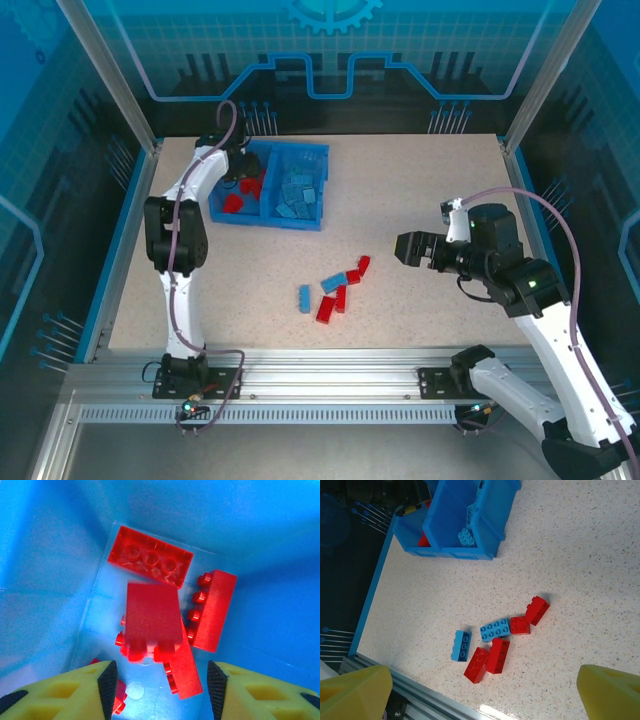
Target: Sort the legos into containers by color
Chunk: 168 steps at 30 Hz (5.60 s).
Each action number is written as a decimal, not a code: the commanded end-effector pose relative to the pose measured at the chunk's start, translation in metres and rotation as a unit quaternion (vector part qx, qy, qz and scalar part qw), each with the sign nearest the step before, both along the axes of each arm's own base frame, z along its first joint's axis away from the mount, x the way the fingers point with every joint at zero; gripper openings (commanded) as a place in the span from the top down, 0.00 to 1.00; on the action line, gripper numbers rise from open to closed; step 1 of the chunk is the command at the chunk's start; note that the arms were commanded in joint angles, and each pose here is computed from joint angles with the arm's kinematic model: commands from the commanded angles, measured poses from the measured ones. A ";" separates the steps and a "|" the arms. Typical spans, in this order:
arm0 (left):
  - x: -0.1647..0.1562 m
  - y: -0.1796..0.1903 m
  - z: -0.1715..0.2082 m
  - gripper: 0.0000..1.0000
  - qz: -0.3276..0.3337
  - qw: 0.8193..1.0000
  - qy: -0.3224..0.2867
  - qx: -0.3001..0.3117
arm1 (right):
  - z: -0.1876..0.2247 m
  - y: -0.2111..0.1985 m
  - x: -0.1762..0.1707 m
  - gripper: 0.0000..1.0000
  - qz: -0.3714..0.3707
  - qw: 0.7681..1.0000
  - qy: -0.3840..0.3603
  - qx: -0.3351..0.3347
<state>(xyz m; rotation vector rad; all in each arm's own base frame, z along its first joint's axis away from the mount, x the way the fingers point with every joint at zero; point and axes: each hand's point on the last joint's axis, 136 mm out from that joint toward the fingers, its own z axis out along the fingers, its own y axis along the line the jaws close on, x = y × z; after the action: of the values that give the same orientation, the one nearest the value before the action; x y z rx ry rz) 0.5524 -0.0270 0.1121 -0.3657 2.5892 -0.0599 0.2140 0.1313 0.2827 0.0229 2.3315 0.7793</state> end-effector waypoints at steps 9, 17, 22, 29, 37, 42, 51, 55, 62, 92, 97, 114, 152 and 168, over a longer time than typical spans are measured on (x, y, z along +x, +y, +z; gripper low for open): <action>-0.066 -0.028 0.160 0.47 -0.039 0.983 -0.165 -0.076 | -0.021 0.031 0.016 0.06 0.030 0.998 0.038 -0.027; -0.204 -0.084 0.218 0.42 -0.262 0.923 -0.277 -0.049 | -0.065 0.126 0.016 0.16 0.146 0.980 0.086 -0.101; -0.284 -0.093 0.190 0.30 -0.400 0.866 -0.300 0.017 | -0.106 0.178 0.010 0.28 0.178 0.965 0.121 -0.152; -0.381 -0.109 0.119 0.01 -0.594 0.739 -0.309 0.073 | -0.175 0.219 0.004 0.43 0.181 0.949 0.169 -0.194; -0.405 -0.113 0.063 0.01 -0.680 0.650 -0.315 0.124 | -0.233 0.230 0.009 0.42 0.160 0.930 0.205 -0.261; -0.406 -0.116 0.062 0.01 -0.686 0.640 -0.324 0.120 | -0.256 0.233 0.012 0.53 0.153 0.925 0.212 -0.276; -0.403 -0.118 0.068 0.01 -0.679 0.640 -0.339 0.118 | -0.216 0.235 0.022 0.83 0.171 0.940 0.141 -0.258; -0.398 -0.130 0.092 0.01 -0.663 0.636 -0.386 0.083 | -0.156 0.232 0.042 0.84 0.181 0.950 0.041 -0.250; -0.327 -0.113 0.118 0.01 -0.478 0.778 -0.408 0.029 | -0.086 0.224 0.122 0.83 0.134 0.962 -0.058 -0.230; -0.269 -0.042 0.115 0.01 -0.240 0.928 -0.282 0.035 | -0.087 0.266 0.320 0.57 0.058 0.962 -0.133 -0.233; -0.266 -0.039 0.110 0.01 -0.224 0.936 -0.269 0.032 | -0.028 0.253 0.299 0.57 0.056 0.966 -0.145 -0.205; -0.256 -0.166 0.130 0.18 -0.213 0.945 -0.180 -0.170 | 0.000 0.055 0.098 0.24 0.058 0.990 -0.050 -0.122; -0.222 -0.344 -0.072 0.69 -0.360 0.927 0.089 -0.050 | -0.109 -0.013 -0.029 0.02 -0.007 0.991 0.125 -0.040; -0.144 -0.208 0.114 0.76 -0.233 0.962 -0.136 -0.045 | -0.080 -0.010 -0.009 0.02 -0.028 0.996 0.080 -0.017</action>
<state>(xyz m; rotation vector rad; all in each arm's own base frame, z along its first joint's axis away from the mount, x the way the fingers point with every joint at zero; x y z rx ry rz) 0.3818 -0.2900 0.2153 0.3309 2.3713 -0.4992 0.2000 0.1213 0.1930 0.1147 2.5177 0.7141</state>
